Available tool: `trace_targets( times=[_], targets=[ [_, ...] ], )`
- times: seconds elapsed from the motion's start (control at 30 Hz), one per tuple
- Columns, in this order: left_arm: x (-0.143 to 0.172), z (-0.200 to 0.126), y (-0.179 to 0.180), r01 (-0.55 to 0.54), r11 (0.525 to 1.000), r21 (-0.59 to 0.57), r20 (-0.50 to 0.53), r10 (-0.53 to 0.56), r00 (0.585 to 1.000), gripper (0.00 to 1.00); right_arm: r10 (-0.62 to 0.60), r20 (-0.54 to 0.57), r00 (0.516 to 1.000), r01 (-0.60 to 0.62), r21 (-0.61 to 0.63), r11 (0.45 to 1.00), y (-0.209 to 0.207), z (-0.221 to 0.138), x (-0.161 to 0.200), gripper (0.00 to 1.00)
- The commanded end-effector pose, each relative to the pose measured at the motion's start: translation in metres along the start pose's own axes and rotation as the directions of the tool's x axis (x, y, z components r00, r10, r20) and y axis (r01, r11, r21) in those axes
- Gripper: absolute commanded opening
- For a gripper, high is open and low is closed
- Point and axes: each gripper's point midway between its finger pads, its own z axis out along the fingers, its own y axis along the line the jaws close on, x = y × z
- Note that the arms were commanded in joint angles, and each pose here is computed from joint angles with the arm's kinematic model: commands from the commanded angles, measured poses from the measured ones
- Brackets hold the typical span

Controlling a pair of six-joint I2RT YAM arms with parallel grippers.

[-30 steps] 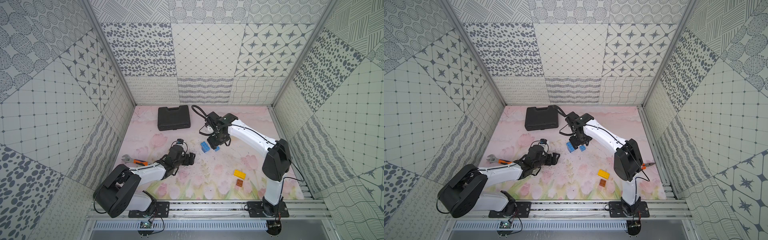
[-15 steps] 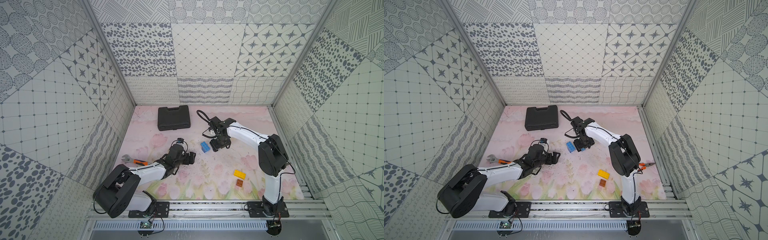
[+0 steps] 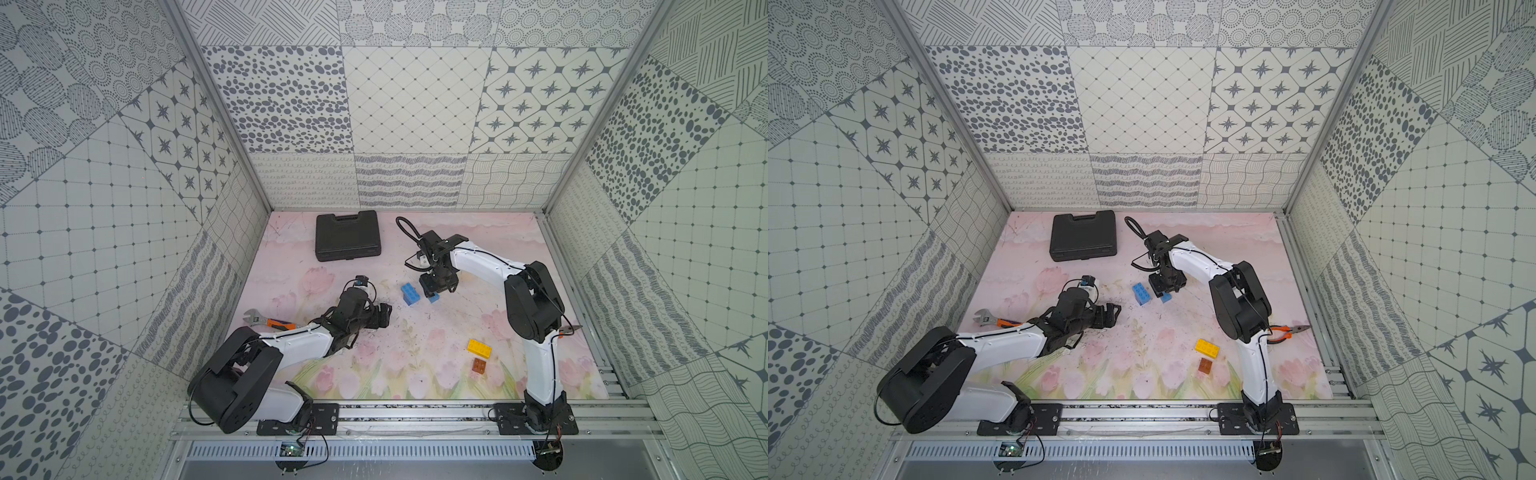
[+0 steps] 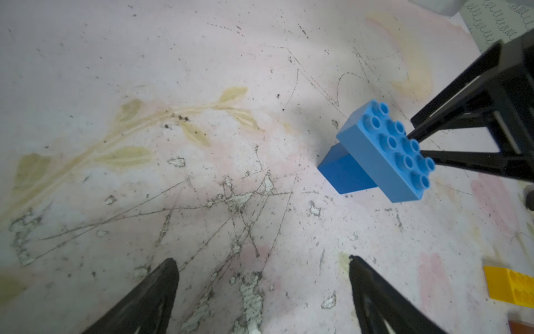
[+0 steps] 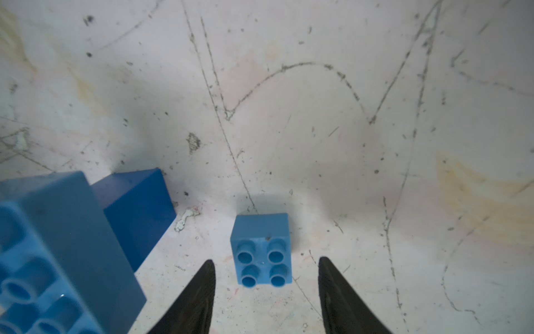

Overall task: Assemble the letter f with lego
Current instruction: Pick up the lego brick from the center of the board.

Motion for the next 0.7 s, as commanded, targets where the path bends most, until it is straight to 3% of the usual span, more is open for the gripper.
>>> trace_targets(
  times=[0.0, 0.47, 0.67],
  targets=[
    [0.000, 0.001, -0.001, -0.002, 1.000, -0.001, -0.009, 0.002, 1.000, 0.93, -0.008, 0.001, 1.000, 0.008, -0.007, 1.000, 0.000, 0.007, -0.006, 0.56],
    [0.001, 0.002, -0.001, -0.003, 1.000, 0.001, -0.011, 0.003, 1.000, 0.92, 0.001, -0.027, 1.000, -0.002, -0.023, 1.000, 0.003, 0.020, -0.002, 0.44],
    [0.001, 0.001, -0.001, -0.004, 1.000, -0.001, -0.010, 0.004, 1.000, 0.92, -0.002, -0.043, 0.999, 0.001, -0.024, 1.000, 0.003, 0.022, 0.000, 0.44]
  ],
)
